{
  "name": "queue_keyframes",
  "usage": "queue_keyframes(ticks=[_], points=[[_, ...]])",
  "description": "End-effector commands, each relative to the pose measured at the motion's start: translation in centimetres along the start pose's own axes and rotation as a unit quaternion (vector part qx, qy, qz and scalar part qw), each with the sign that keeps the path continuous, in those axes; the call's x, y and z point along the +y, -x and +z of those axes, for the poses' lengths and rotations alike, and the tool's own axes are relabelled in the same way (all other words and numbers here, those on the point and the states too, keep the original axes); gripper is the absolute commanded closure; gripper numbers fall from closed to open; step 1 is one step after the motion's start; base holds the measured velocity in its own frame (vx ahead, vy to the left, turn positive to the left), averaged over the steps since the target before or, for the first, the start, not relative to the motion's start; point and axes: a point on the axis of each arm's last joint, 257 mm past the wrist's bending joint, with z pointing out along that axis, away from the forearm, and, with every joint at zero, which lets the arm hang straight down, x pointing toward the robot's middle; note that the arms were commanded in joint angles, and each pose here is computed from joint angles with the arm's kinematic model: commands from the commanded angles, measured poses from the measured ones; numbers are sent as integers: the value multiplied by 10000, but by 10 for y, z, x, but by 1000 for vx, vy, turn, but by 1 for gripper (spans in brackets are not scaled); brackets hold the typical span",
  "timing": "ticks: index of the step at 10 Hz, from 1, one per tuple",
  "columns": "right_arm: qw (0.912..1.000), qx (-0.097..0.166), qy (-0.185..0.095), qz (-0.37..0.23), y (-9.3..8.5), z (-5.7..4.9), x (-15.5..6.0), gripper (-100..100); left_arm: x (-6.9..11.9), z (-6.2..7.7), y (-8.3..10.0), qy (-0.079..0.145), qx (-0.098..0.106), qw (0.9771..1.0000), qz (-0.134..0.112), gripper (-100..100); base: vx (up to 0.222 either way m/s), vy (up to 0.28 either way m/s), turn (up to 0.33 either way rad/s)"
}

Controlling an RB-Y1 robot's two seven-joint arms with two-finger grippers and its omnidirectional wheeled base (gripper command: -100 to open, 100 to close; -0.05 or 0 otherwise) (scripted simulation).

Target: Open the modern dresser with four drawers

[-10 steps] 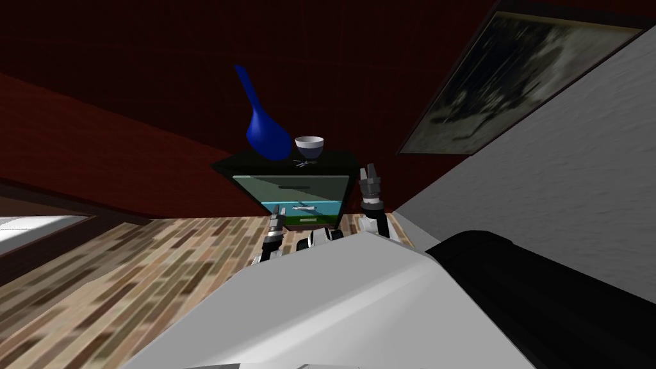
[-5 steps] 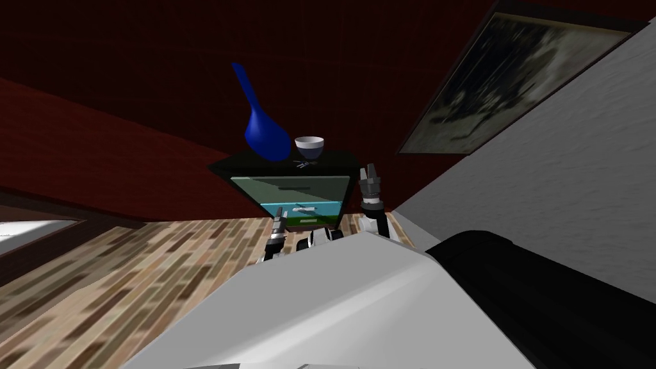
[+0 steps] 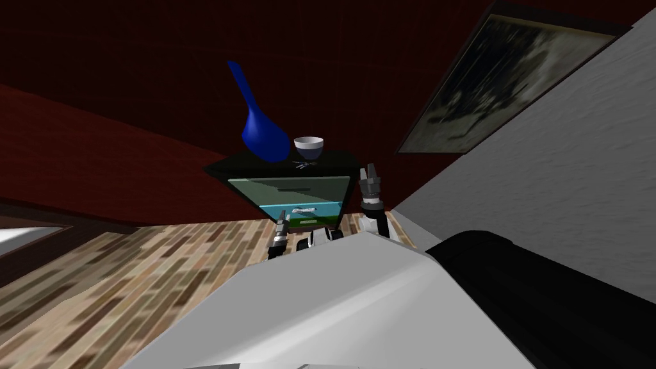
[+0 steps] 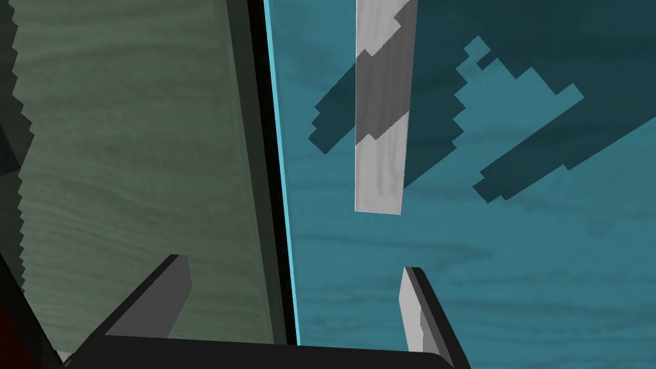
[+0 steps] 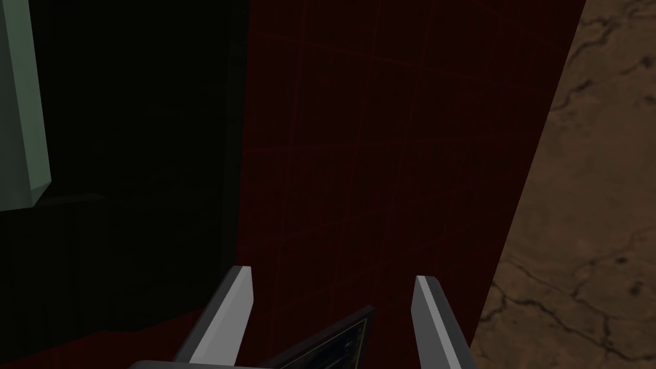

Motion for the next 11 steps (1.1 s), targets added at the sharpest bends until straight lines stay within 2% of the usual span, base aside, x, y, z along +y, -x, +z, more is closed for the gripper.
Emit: queue_keyframes(ticks=[1,6,7,9,10,11], points=[[10000,0,0,0,0,0,0,0,22,-9,-10,212,24,9998,-52,-100,22,21,-42],[10000,0,0,0,0,0,0,0,47,-20,-37,459,9,9985,-287,-100,16,16,-34],[10000,0,0,0,0,0,0,0,44,-19,-33,441,15,9987,-251,-100,5,6,-3],[10000,0,0,0,0,0,0,0,41,-3,-32,442,10,9987,-257,-100,32,-9,-5],[10000,3,-8,2,0,0,-1,0,41,-7,-31,430,11,9987,-257,-100,13,2,-5],[10000,6,-20,3,0,-1,-1,0,44,-17,-34,442,14,9987,-256,100,-24,9,7]])
